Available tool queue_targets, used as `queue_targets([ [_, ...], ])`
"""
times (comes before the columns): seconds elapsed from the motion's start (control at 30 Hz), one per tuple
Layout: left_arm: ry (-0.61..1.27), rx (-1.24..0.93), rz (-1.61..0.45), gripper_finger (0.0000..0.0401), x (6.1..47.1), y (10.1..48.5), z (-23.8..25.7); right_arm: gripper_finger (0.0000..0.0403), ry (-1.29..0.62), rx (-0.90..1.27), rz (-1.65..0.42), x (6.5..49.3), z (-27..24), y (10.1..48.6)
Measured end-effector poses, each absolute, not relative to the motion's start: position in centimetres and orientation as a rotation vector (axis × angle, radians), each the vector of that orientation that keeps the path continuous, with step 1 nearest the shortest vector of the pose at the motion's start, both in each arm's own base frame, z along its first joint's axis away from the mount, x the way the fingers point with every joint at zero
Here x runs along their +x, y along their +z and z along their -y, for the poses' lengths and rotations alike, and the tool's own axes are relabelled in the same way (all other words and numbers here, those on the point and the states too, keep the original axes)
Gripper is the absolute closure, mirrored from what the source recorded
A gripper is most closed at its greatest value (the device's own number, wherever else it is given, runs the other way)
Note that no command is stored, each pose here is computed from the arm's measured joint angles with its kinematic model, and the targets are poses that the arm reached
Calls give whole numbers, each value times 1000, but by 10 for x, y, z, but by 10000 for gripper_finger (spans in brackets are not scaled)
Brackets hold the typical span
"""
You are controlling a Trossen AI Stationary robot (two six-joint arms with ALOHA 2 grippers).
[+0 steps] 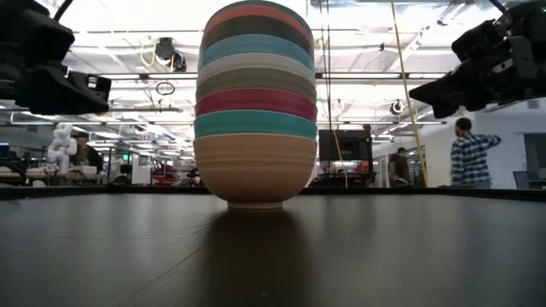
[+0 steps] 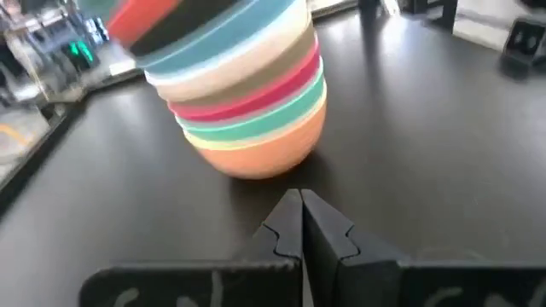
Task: Nest bowls inside each other
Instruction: Return to Home Position
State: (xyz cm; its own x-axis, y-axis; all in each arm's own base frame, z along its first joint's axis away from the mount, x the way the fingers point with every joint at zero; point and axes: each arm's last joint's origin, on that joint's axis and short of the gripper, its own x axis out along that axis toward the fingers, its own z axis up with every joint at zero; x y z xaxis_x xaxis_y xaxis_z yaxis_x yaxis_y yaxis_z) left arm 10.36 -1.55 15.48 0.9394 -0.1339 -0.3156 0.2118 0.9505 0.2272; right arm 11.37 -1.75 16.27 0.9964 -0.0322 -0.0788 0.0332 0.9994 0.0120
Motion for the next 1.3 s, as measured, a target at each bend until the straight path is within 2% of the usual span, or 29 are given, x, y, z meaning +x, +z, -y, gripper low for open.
queue_targets([
  [0.13,-198,289,-278,400,105,155,14,403,-25,4,-79,114,17,163],
  [0.3,-256,253,-252,400,105,156,12,403,87,30,-68,114,15,164],
  [0.43,-283,251,-196,400,106,161,9,403,82,26,-23,114,15,168],
  [0.67,-136,268,-242,400,106,158,-6,403,-152,15,67,112,27,177],
  [0.87,-69,264,-238,397,105,157,-18,403,-270,-13,-28,110,40,168],
  [1.0,-11,235,-244,397,103,157,-27,403,-217,28,-59,108,47,164],
  [1.13,-58,221,-220,398,103,158,-32,403,-189,10,-80,108,54,162],
  [1.3,-2,216,-233,396,103,157,-42,403,-157,-5,-49,108,60,164],
])
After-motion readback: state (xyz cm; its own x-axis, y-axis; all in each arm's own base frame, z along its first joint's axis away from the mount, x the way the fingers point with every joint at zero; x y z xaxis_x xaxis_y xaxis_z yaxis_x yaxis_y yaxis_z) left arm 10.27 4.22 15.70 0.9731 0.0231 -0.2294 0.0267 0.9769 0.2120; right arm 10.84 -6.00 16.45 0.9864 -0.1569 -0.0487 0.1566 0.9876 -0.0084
